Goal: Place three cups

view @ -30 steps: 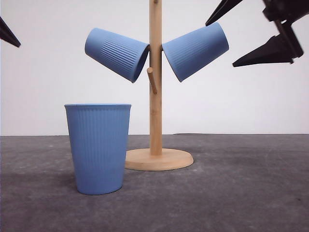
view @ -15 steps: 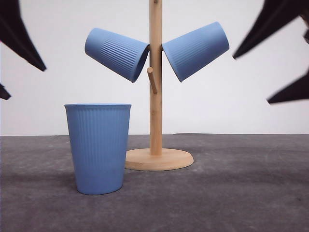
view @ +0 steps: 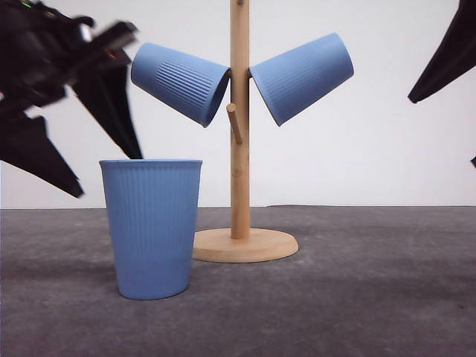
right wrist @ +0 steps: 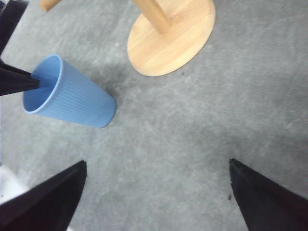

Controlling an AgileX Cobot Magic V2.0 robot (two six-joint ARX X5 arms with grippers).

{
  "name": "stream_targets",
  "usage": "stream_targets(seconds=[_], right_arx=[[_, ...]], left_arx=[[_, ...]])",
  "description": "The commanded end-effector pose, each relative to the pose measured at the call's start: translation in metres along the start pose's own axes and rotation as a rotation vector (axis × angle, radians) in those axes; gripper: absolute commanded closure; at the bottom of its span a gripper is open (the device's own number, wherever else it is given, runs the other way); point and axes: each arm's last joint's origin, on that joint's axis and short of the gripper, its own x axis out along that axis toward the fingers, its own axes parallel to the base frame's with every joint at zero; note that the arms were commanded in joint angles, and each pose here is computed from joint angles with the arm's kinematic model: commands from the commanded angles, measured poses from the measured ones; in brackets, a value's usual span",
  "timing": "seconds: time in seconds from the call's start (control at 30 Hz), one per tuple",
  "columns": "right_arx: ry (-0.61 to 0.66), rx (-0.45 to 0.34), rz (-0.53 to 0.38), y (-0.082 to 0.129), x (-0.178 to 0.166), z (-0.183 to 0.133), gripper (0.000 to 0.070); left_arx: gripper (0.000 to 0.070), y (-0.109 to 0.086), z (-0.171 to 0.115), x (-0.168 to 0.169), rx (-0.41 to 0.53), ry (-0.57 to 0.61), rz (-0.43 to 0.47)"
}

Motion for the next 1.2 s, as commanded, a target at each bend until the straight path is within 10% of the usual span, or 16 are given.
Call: stream_targets(seconds=[0.0,0.23,0.57,1.17], right_arx=[[-0.009,-0.036,0.000,0.002,-0.002,0.001,0.0098],[0.030,-0.129,0.023,0.004,-0.006,-0.007,0.0097],[0.088,-0.457,0.305,0.029,0.002,-0.013,0.0074],[0.136,-0.604,0.421,0.054,0.009,-0.024,0.0073]], left_arx=[[0.0311,-0.006,0.006,0.006,-0.005,0.010,0.005],[0.0688,-0.020,0.008,0.020,0.034,0.100,0.013],[0.0697,-0.062,0.017,-0.011,0.139,0.195,-0.216],[0.0697,-0.138,-0.008,-0.012,0.223,0.245,-0.439]])
